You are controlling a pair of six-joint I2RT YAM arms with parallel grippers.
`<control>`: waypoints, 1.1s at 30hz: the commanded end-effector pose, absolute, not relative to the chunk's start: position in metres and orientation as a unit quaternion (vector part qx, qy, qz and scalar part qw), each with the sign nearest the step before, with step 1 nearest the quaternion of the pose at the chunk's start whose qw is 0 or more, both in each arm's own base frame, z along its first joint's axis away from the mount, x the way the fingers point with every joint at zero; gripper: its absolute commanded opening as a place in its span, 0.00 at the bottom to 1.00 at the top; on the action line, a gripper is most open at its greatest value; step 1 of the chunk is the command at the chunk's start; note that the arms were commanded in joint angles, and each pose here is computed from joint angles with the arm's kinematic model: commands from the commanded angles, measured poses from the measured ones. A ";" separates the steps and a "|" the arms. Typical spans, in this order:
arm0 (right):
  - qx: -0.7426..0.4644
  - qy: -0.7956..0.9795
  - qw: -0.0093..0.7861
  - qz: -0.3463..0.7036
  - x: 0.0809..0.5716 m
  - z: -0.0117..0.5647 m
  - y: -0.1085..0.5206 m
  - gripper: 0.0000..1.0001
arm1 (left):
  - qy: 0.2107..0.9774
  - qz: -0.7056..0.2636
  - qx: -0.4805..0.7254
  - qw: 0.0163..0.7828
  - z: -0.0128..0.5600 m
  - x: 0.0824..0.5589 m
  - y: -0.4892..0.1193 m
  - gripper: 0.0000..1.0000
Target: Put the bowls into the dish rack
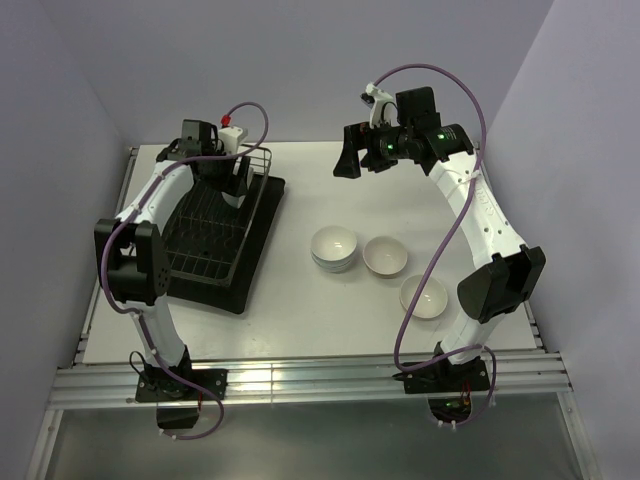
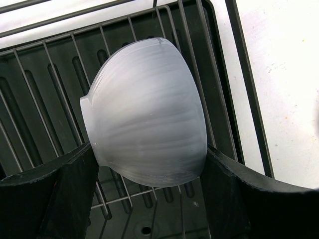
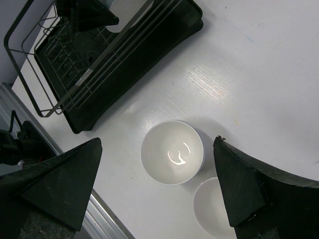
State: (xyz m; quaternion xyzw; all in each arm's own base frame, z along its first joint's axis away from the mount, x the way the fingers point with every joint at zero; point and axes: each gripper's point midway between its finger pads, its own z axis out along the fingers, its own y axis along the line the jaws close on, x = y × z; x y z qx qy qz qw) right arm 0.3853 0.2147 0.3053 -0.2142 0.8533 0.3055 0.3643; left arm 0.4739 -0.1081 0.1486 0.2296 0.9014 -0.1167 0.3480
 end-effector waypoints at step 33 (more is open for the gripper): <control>-0.220 0.848 0.378 0.301 0.383 0.315 0.210 1.00 | 0.868 -0.169 0.262 0.386 0.216 0.452 -0.144 0.93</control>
